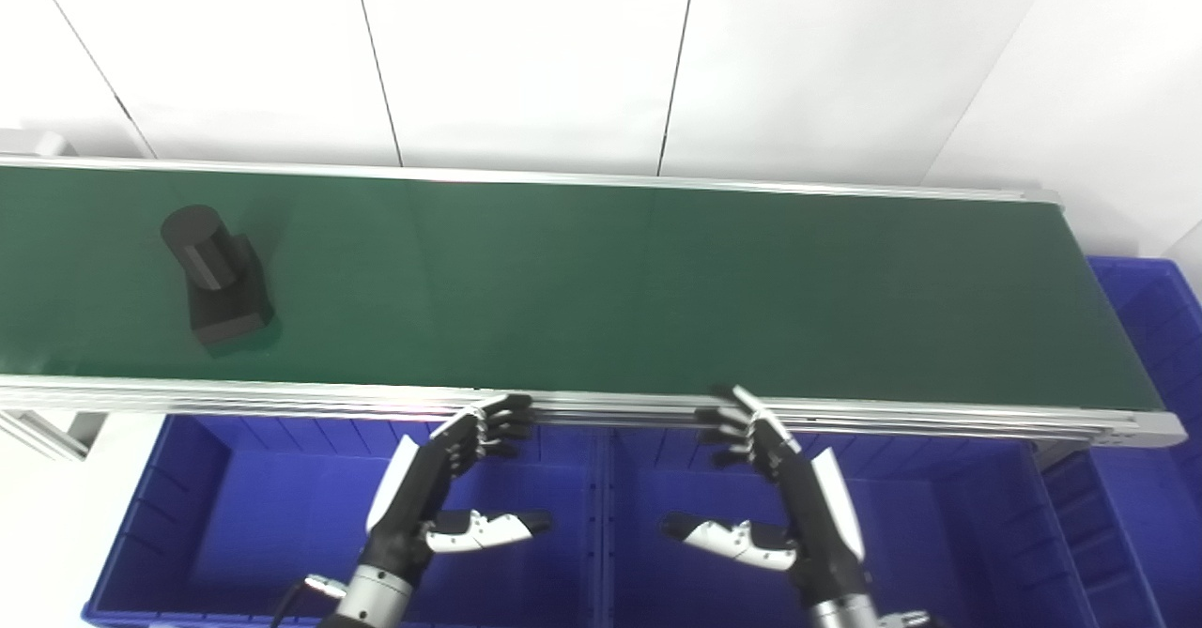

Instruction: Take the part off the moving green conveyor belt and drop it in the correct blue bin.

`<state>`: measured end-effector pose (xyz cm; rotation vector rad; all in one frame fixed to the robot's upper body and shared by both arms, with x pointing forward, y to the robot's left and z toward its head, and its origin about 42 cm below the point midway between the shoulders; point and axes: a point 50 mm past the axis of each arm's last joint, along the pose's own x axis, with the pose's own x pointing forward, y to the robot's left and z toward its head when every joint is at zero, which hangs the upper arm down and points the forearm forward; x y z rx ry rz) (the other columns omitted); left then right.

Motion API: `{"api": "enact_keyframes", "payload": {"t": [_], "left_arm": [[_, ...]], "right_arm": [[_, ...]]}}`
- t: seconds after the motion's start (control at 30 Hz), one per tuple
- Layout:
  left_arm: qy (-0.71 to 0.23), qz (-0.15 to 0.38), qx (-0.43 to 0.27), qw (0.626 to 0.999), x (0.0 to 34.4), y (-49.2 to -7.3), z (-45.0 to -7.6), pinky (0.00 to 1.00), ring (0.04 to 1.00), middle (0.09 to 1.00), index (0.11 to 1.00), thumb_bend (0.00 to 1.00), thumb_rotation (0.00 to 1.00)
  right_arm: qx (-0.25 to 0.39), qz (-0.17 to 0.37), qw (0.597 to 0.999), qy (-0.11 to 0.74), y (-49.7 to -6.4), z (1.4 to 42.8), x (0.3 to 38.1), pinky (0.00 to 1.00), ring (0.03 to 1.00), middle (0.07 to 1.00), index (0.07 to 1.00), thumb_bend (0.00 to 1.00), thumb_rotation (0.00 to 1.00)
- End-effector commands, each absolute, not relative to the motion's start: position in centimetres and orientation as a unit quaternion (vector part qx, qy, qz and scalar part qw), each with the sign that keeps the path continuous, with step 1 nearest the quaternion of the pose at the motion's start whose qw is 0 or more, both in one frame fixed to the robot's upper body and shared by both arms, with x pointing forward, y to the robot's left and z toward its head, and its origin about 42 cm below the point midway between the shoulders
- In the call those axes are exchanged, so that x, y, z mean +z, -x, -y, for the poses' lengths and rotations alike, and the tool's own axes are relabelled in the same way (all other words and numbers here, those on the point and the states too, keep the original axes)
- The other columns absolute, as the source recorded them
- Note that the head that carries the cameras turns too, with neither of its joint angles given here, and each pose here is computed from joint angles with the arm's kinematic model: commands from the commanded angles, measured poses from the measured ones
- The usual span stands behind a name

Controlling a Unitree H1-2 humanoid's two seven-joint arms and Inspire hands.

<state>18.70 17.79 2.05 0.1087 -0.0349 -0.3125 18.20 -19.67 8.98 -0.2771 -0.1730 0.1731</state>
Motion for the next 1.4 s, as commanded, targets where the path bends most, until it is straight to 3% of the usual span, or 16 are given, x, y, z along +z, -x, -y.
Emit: {"api": "enact_keyframes", "payload": {"t": [0.0, 0.3, 0.53, 1.1, 1.37], "left_arm": [[-0.055, 0.05, -0.152, 0.986, 2.9, -19.5, -17.1, 0.65, 0.702, 0.74, 0.764, 0.79, 0.23], [-0.081, 0.062, -0.143, 0.985, 2.4, -19.3, -14.7, 0.63, 0.687, 0.73, 0.746, 0.8, 0.25], [-0.101, 0.075, -0.141, 0.982, 2.1, -19.2, -13.9, 0.63, 0.674, 0.73, 0.759, 0.78, 0.25], [-0.147, 0.128, -0.132, 0.972, 2.1, -18.8, -14.0, 0.64, 0.682, 0.721, 0.745, 0.82, 0.33], [-0.144, 0.135, -0.125, 0.972, 2.1, -18.4, -13.7, 0.61, 0.656, 0.698, 0.73, 0.83, 0.33]], "right_arm": [[0.089, 0.143, 0.976, 0.135, -19.3, 19.7, 11.8, 0.61, 0.709, 0.773, 0.871, 0.78, 0.36], [0.112, 0.214, 0.96, 0.143, -23.7, 19.8, 16.7, 0.61, 0.713, 0.77, 0.862, 0.8, 0.38], [0.126, 0.237, 0.95, 0.157, -26.6, 18.2, 19.7, 0.6, 0.698, 0.763, 0.856, 0.81, 0.36], [0.184, 0.196, 0.935, 0.23, -33.7, 14.1, 24.0, 0.66, 0.759, 0.826, 0.891, 0.8, 0.38], [0.214, 0.188, 0.918, 0.277, -36.5, 11.2, 24.8, 0.66, 0.77, 0.803, 0.888, 0.83, 0.43]]}}
